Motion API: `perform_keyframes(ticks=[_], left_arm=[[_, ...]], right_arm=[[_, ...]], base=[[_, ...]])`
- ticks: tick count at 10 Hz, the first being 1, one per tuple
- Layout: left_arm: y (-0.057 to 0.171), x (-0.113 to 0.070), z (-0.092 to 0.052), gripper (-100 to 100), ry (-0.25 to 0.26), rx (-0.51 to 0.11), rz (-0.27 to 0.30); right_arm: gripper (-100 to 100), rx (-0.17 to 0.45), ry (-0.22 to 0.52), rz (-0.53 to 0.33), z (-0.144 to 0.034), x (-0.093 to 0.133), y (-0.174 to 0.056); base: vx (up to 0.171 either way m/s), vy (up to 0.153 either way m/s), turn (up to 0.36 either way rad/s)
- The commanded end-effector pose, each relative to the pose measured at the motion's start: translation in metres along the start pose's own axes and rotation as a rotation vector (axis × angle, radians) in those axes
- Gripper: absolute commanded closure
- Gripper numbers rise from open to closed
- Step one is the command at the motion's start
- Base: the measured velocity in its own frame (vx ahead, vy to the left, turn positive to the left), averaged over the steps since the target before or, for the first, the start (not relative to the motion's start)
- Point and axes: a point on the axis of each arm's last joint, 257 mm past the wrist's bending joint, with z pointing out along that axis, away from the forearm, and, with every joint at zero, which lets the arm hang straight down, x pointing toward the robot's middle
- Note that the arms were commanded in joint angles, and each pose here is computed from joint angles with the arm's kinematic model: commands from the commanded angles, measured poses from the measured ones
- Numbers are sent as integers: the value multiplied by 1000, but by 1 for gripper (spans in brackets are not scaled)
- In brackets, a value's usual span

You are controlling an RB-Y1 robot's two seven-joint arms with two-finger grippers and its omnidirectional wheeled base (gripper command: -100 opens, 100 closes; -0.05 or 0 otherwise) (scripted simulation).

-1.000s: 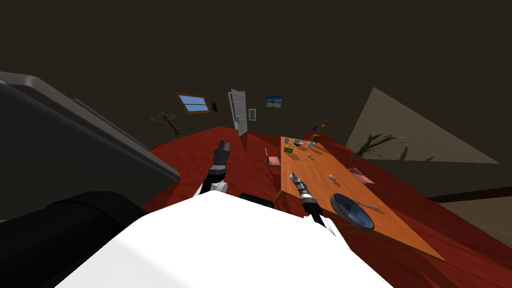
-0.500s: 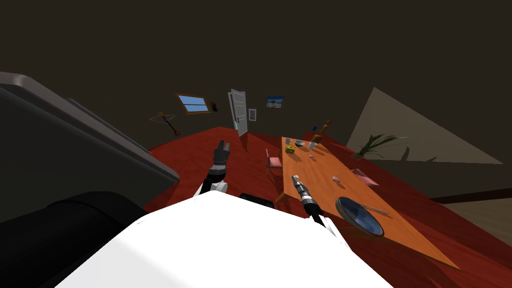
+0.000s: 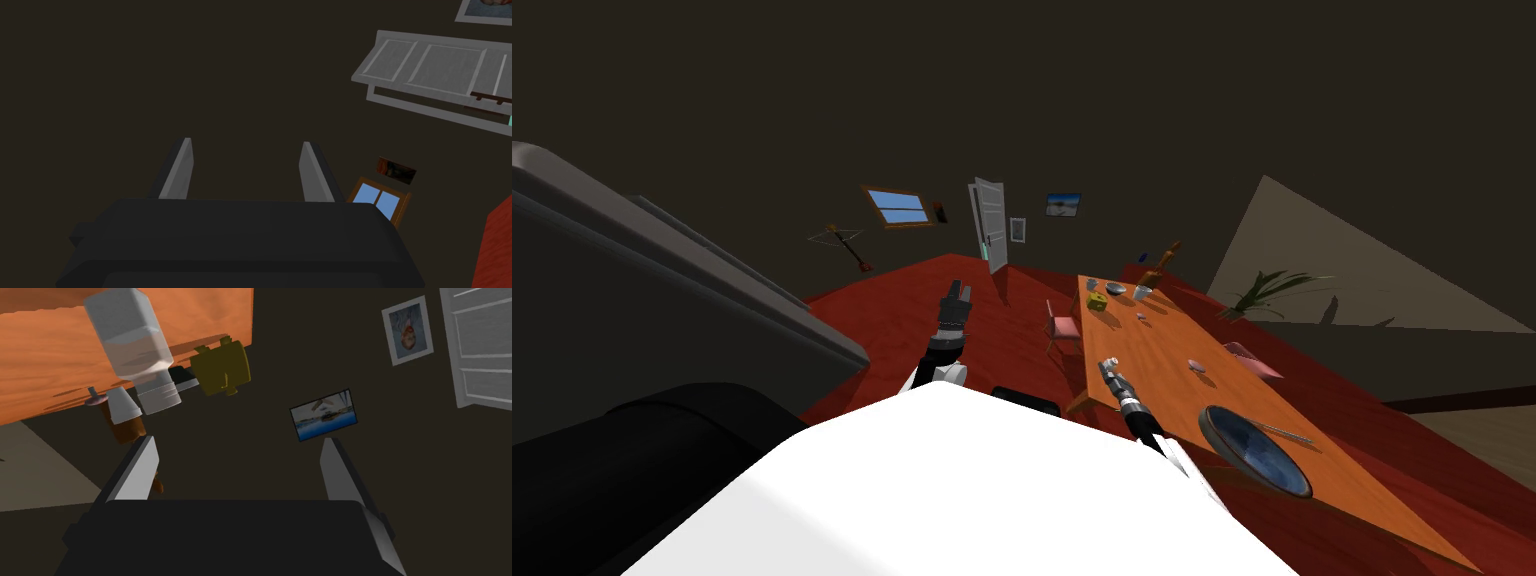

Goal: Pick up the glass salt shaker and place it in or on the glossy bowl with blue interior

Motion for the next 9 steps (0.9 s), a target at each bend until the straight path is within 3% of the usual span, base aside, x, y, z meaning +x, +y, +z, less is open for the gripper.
perform_keyframes(ticks=[1,4,9], left_arm=[[0,0,0,0,0,0,0],[0,0,0,0,0,0,0],[0,0,0,0,0,0,0]], right_arm=[[-100,35,39,-67,1,9,-19],[-100,62,69,-109,0,17,-35],[-100,153,173,-302,-3,29,-94]], base=[[71,47,6],[49,28,2],[65,19,17]])
